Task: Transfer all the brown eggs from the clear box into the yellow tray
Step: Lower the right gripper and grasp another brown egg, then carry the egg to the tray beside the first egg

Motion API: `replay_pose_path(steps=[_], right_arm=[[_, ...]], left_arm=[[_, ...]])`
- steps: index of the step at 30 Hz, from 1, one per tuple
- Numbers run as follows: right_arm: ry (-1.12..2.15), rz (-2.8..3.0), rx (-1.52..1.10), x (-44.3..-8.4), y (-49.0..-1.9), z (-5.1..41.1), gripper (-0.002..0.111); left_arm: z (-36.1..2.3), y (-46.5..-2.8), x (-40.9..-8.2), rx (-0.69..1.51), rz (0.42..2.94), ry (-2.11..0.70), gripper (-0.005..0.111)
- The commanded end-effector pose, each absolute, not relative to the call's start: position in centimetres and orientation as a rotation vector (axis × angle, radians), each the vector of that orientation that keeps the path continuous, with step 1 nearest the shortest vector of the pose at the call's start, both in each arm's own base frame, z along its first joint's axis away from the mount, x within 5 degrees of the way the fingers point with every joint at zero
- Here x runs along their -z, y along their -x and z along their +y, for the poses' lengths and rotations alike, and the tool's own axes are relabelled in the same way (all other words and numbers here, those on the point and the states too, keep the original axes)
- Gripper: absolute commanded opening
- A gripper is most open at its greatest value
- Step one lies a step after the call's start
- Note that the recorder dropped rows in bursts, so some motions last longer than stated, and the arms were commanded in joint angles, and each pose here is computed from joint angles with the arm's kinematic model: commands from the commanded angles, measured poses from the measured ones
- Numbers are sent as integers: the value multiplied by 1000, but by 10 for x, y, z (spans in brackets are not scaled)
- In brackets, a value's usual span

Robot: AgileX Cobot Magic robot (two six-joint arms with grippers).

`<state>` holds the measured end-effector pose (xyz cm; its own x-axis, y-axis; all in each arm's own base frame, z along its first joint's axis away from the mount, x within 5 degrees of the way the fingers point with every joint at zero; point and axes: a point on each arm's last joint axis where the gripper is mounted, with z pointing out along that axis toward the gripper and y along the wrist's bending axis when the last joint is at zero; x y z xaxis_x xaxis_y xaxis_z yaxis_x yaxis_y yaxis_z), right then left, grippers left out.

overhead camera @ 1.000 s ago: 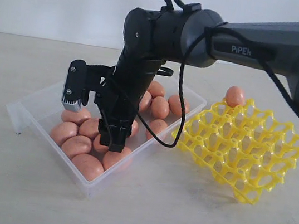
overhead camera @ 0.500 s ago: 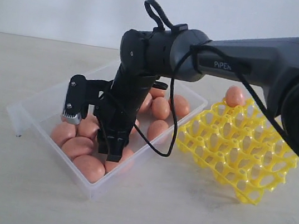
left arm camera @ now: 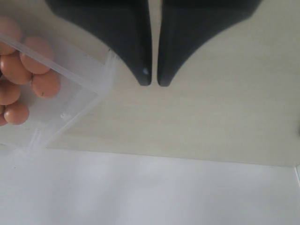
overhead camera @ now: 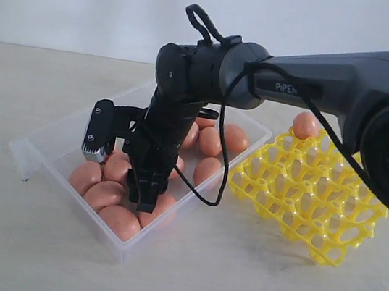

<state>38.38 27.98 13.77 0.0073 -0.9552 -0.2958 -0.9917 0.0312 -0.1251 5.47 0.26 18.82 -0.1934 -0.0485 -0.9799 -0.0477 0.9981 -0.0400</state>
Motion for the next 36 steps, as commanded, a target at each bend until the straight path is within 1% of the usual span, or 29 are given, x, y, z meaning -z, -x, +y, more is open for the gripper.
replay_pose_path(steps=[1,3,7,13,15,16,19,20,23,24,25,26,29,31,36], right_arm=[[1917,2047,-164,-161,-384,275,0],[1860,2066,-162,-173,-383,275,0],[1686,2129,-159,-208,-380,270,0],[1306,2216,-274,-273,-367,263,0],[1140,2167,-307,-290,-358,256,0],[992,2098,-322,-302,-348,246,0],[784,1955,-316,-299,-315,215,0],[702,1897,-301,-287,-296,196,0],[423,1809,-332,-276,-272,158,0],[167,1729,-354,-273,-263,129,0],[30,1679,-363,-271,-259,114,0],[-222,1564,-400,-271,-253,84,0],[-509,1415,-493,-272,-252,49,0],[-636,1323,-589,-279,-262,22,0],[-689,1229,-775,-292,-288,-22,0]], left_arm=[[2,-55,-188,4,1759,69,4],[2,-55,-188,4,1759,69,4],[2,-55,-188,4,1759,69,4],[2,-55,-188,4,1759,69,4],[2,-55,-188,4,1759,69,4],[2,-55,-188,4,1759,69,4],[2,-55,-188,4,1759,69,4],[2,-55,-188,4,1759,69,4],[2,-55,-188,4,1759,69,4],[2,-55,-188,4,1759,69,4],[2,-55,-188,4,1759,69,4],[2,-55,-188,4,1759,69,4],[2,-55,-188,4,1759,69,4],[2,-55,-188,4,1759,69,4],[2,-55,-188,4,1759,69,4]])
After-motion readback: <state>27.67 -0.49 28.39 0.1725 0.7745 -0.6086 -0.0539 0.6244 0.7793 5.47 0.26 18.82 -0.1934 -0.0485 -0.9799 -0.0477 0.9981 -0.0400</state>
